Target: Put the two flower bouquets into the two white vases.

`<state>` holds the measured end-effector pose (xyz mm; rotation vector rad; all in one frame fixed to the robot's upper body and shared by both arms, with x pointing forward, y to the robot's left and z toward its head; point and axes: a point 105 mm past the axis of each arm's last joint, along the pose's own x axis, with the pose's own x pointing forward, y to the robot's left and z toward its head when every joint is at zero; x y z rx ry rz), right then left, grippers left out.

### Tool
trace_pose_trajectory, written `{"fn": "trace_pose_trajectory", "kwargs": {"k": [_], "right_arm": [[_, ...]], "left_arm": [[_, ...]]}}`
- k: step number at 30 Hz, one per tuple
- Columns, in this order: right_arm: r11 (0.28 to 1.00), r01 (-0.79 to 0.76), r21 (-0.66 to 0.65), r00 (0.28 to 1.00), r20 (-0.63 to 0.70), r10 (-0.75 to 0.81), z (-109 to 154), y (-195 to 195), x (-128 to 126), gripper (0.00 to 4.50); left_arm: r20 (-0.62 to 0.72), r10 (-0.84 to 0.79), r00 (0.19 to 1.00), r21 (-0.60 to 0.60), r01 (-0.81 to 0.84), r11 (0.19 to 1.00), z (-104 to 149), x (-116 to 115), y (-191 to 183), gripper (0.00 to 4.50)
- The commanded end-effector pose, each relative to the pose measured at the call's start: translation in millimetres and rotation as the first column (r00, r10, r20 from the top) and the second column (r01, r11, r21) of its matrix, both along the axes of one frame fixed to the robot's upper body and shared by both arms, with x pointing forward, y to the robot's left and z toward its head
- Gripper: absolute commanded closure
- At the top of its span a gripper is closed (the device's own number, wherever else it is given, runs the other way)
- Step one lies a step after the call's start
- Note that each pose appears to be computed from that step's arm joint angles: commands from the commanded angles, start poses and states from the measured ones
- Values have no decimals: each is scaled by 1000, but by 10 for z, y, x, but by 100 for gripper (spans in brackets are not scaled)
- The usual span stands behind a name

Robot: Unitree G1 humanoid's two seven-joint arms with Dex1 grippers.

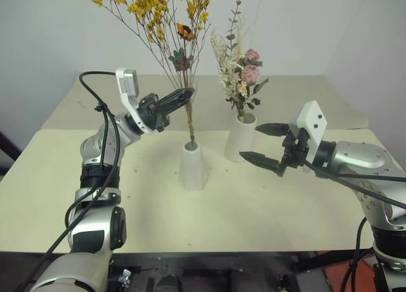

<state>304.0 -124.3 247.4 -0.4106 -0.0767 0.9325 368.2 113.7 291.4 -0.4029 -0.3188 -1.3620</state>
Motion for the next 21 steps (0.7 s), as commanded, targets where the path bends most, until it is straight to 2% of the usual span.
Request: {"fn": "trace_pose_trajectory", "kwargs": {"k": [1, 3, 7, 16, 21], "right_arm": [[1000, 3, -8, 998, 64, -2, 115, -6, -19, 0], [1000, 2, -8, 998, 64, -2, 109, -3, -14, 0], [1000, 3, -11, 998, 62, -3, 91, -3, 0, 0], [1000, 3, 9, 998, 67, -4, 99, -8, 20, 0], [1000, 8, 3, 998, 63, -8, 89, -18, 19, 0]], "left_arm": [[48, -16, 999, 23, 15, 1000, 47, -93, 2, 446], [41, -7, 999, 47, 5, 999, -19, -91, -8, 446], [8, -19, 1000, -1, 19, 1000, -90, -100, 11, 446], [41, -37, 998, 98, 33, 995, -390, -169, -51, 446], [41, -43, 998, 88, 40, 995, -442, -186, -61, 446]]}}
